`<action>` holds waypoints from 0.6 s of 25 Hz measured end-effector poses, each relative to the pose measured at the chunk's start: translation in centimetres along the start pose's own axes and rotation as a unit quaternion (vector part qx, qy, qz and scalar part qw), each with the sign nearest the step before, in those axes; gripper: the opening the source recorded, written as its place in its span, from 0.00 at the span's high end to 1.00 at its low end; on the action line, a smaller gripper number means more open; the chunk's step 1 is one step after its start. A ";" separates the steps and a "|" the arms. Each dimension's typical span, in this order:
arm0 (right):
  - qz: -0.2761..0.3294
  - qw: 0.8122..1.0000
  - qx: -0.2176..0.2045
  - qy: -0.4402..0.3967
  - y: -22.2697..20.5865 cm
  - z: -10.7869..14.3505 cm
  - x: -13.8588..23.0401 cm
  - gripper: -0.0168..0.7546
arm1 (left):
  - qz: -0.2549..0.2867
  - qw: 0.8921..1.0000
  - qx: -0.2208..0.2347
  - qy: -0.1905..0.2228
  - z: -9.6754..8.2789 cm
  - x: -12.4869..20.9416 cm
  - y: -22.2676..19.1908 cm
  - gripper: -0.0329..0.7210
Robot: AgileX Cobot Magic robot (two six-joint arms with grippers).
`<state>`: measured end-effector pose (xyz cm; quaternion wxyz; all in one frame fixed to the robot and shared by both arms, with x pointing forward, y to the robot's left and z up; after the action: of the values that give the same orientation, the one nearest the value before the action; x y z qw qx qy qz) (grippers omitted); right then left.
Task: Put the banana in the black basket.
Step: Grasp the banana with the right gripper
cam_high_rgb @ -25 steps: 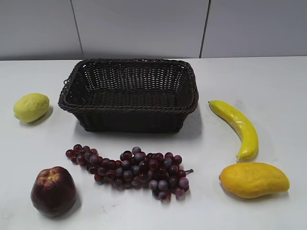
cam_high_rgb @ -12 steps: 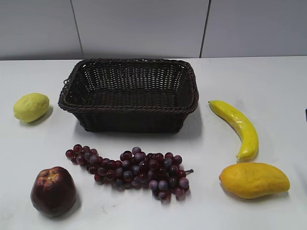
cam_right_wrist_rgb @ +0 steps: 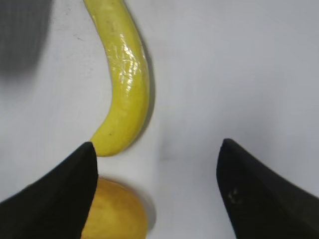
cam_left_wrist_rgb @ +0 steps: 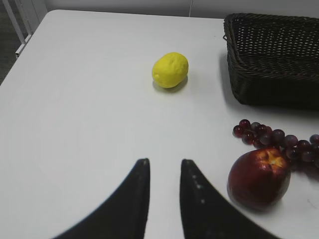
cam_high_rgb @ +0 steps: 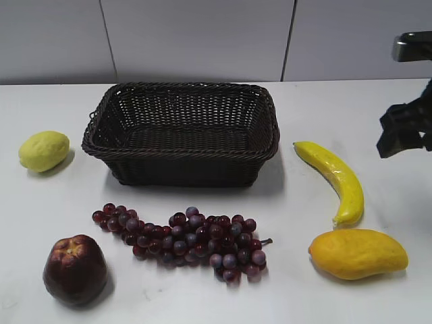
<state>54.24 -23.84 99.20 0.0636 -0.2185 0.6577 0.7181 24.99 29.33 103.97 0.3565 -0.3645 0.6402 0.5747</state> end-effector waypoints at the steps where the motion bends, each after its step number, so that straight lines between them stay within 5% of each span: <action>1: 0.010 1.000 -0.004 0.007 -0.6 0.4 -0.4 0.21 | 0.000 1.000 0.000 0.000 0.0 0.0 0.0 0.69; 15: 0.115 0.993 -0.017 0.023 -9.9 1.9 -1.8 0.21 | 0.000 1.000 0.000 0.000 0.0 0.0 0.0 0.69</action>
<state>59.13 -20.39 90.89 -0.0378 -0.1590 0.6674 0.7265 24.99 29.33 103.97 0.3565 -0.3645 0.6402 0.5747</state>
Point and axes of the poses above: a point on each arm's last joint axis where the gripper is mounted, y pointing back along that axis away from the gripper, z along the wrist's bending axis when the last joint is at zero, x = y × z, the point moved 2 cm from there along -y, pointing out along that axis toward the gripper, and after that the axes turned 4 degrees about y, right-handed, at the moved point
